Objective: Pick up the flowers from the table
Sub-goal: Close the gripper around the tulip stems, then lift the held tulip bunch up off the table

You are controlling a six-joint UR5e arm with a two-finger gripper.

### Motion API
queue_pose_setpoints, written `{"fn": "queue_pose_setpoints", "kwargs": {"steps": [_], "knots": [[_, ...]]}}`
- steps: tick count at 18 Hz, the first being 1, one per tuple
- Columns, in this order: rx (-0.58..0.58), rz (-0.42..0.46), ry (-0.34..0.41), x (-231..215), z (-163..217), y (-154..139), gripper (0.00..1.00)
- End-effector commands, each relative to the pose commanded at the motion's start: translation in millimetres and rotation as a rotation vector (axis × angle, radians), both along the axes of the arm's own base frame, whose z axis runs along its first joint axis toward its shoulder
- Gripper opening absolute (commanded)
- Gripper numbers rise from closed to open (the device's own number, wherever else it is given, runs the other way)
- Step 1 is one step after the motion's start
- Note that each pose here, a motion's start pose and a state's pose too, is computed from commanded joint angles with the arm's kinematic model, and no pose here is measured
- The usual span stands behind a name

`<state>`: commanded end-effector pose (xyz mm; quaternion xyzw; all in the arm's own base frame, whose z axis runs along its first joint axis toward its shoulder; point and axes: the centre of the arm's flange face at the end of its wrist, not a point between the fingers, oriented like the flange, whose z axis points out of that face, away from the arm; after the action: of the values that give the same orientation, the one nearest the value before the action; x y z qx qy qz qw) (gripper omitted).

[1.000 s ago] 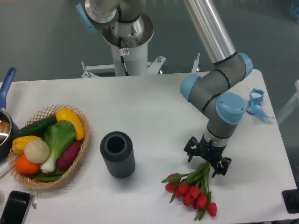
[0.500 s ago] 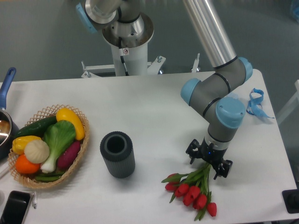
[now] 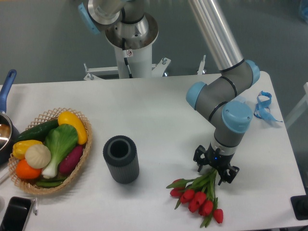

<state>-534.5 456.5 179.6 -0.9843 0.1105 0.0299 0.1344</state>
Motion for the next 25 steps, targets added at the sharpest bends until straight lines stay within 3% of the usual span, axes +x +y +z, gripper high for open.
{"fn": "queue_pose_setpoints", "kwargs": {"steps": [1,6,13,20,25], "knots": [[-0.001,0.0,-0.001,0.6,0.2,-0.3,0.39],[0.005,0.003,0.005,0.0,6.6,0.2,0.19],[0.035,0.016,0.056,2.6,50.9,-4.5,0.19],[0.165,0.118,0.168,23.9,177.4,-12.3,0.21],[0.358,0.174,0.091,35.3,225.4,-13.3,0.21]]}}
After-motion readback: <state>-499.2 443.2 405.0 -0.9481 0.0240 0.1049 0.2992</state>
